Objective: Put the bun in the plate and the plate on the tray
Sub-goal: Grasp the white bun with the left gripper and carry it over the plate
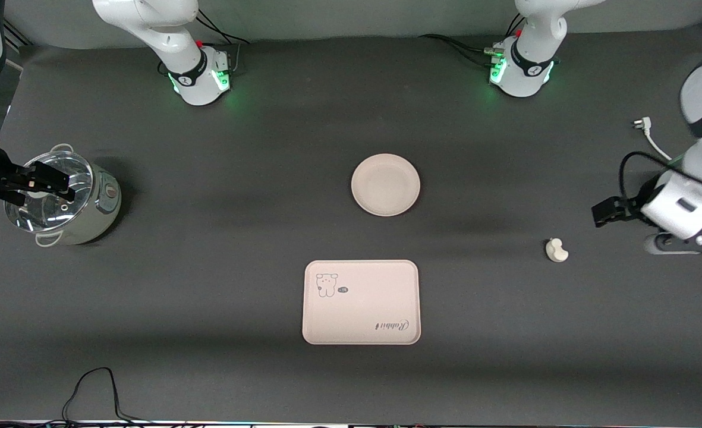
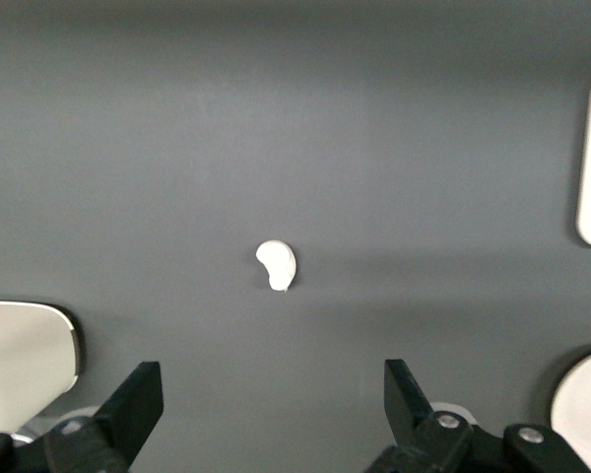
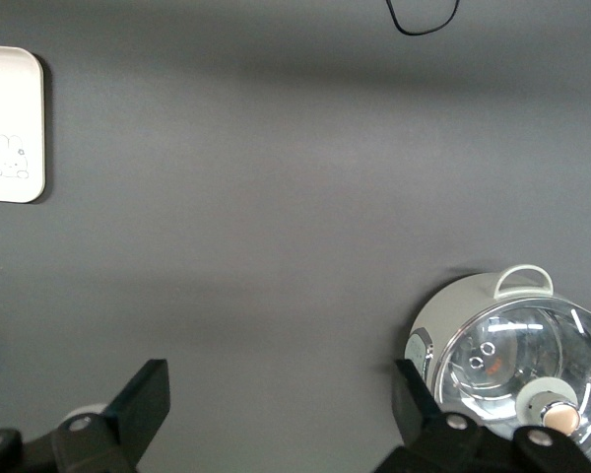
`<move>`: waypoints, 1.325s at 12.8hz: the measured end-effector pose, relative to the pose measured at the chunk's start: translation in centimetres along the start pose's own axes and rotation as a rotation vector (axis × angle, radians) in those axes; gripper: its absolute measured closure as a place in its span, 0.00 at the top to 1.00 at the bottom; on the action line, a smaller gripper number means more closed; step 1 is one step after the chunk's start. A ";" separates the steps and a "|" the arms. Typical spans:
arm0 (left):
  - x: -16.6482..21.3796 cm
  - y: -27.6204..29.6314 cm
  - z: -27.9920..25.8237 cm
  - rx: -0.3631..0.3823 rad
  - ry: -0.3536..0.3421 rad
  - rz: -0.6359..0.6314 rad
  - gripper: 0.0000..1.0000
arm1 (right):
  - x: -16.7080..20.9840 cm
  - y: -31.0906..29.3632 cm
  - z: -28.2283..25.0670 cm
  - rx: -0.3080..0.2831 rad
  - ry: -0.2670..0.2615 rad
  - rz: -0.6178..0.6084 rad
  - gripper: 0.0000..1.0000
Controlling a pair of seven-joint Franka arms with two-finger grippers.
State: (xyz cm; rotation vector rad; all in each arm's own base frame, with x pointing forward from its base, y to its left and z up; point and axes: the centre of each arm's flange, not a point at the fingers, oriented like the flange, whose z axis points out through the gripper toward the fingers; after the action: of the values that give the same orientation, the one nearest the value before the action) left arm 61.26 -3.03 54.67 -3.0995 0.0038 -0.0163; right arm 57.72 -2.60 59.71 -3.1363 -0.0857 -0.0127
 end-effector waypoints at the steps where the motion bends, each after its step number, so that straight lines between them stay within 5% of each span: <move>1: 0.1 -0.2 -0.3 -0.014 0.001 -0.003 1.00 | 0.0 0.0 0.0 0.000 -0.002 0.000 1.00; 5: 1.7 -1.6 4.1 -0.064 -0.038 -0.023 1.00 | -0.1 0.1 0.0 0.001 -0.005 0.001 1.00; 9: 3.0 -2.0 22.9 -0.044 0.031 0.013 1.00 | -0.1 0.1 0.0 0.001 -0.006 0.002 1.00; 11: 1.7 -2.7 30.1 -0.069 -0.025 0.003 1.00 | -0.1 0.1 0.1 0.001 -0.007 0.002 1.00; 15: 0.3 -2.6 33.6 -0.078 -0.094 -0.002 0.99 | -0.1 0.1 0.1 0.001 -0.008 0.002 1.00; 17: -0.4 -2.2 34.3 -0.078 -0.115 -0.019 0.83 | -0.1 0.1 0.1 0.001 -0.009 0.002 1.00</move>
State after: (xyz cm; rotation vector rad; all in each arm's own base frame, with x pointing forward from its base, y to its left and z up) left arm 61.19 0.65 20.45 -3.1729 -0.0293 0.1652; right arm 57.67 -2.72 59.58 -3.1358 -0.0821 0.0013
